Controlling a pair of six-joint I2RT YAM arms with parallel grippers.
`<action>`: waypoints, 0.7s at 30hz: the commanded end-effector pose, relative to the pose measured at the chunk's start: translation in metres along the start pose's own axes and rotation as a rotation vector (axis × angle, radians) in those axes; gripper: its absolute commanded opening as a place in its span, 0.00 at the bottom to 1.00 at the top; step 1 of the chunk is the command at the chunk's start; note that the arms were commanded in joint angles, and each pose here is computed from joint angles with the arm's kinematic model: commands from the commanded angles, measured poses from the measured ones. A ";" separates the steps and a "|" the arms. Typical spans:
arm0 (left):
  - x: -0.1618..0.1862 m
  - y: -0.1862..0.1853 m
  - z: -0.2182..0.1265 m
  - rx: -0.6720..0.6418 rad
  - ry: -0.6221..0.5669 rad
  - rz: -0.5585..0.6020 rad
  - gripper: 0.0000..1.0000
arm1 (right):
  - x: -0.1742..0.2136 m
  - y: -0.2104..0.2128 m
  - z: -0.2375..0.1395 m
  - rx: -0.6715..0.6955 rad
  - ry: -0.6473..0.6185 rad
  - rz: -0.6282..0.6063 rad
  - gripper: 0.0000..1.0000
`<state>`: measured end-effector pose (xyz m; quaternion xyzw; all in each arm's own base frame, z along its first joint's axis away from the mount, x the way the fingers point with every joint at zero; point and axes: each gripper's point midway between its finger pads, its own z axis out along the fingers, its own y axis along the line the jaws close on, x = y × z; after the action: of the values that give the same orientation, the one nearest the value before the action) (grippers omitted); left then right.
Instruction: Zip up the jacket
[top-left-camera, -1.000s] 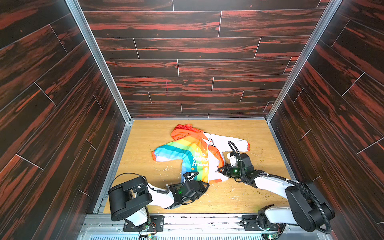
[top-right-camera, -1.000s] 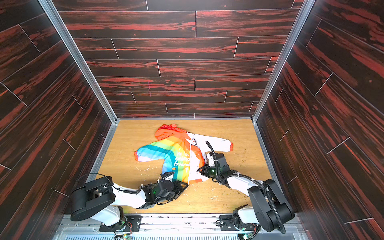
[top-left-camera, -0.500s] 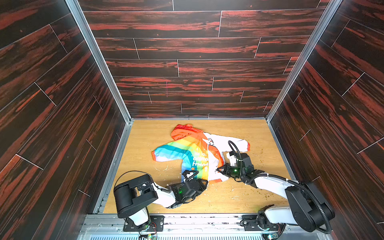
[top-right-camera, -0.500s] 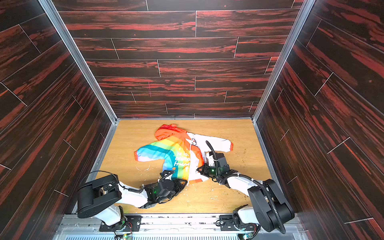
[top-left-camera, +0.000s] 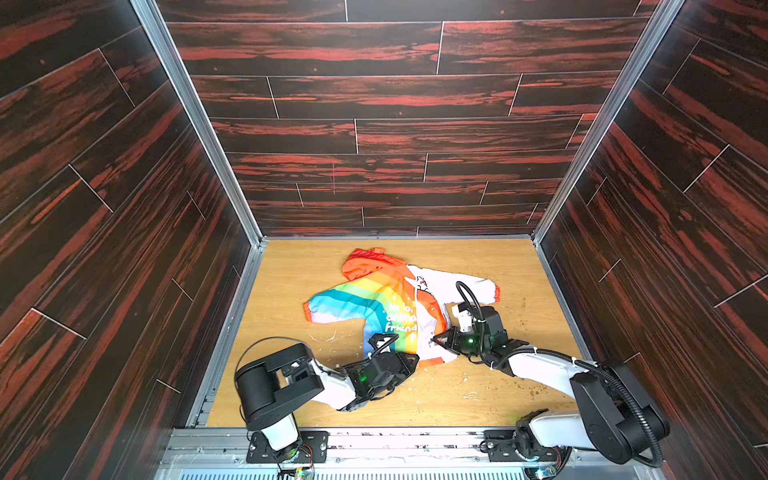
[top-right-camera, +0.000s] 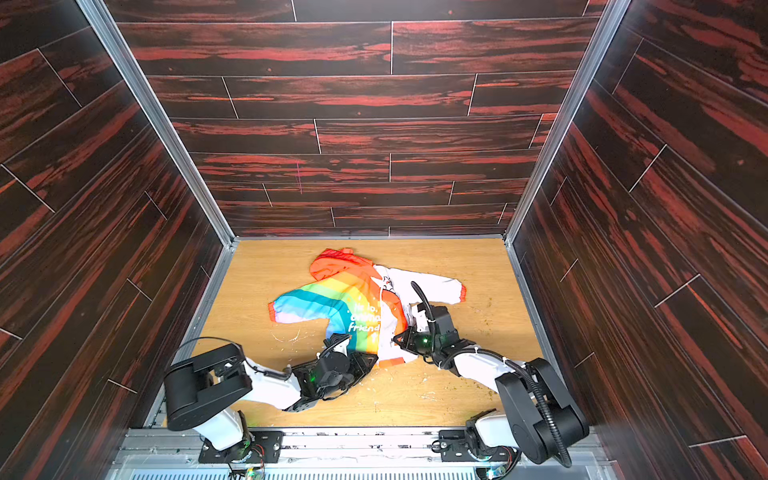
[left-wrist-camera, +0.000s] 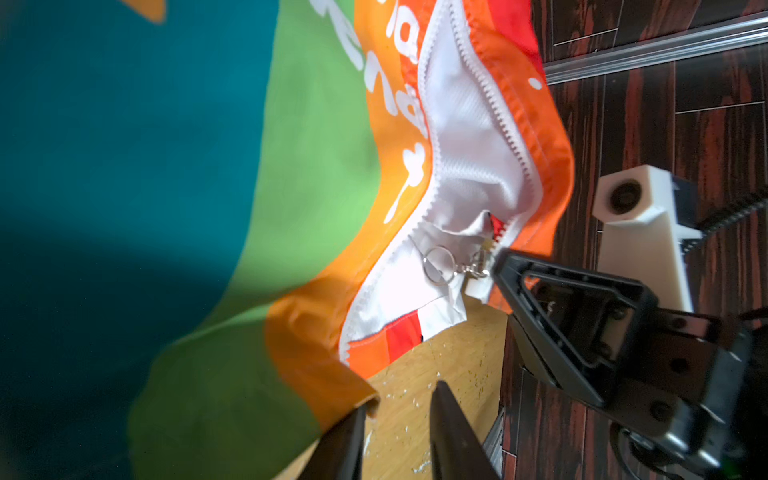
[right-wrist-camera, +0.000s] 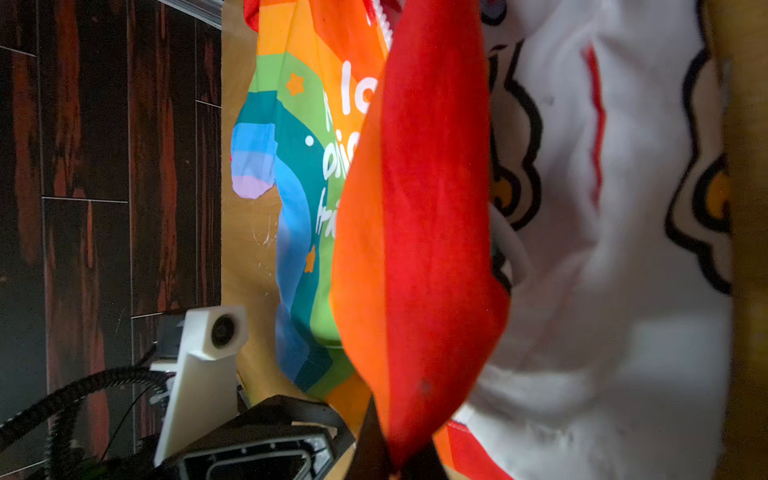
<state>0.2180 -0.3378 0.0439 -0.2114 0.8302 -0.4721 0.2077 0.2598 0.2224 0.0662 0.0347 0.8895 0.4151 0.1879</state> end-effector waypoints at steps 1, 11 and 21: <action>0.003 -0.008 0.006 0.042 0.021 -0.041 0.33 | -0.001 0.006 0.000 -0.021 -0.004 -0.003 0.00; 0.006 0.012 0.007 0.010 0.020 -0.083 0.35 | 0.000 0.005 -0.001 -0.021 -0.006 -0.003 0.00; 0.003 0.014 0.011 0.016 0.009 -0.074 0.23 | -0.001 0.007 0.000 -0.022 -0.005 -0.004 0.00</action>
<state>0.2157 -0.3415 0.0261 -0.2327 0.8249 -0.4816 0.1827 0.2604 0.2231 0.0673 0.0341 0.8883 0.4168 0.1898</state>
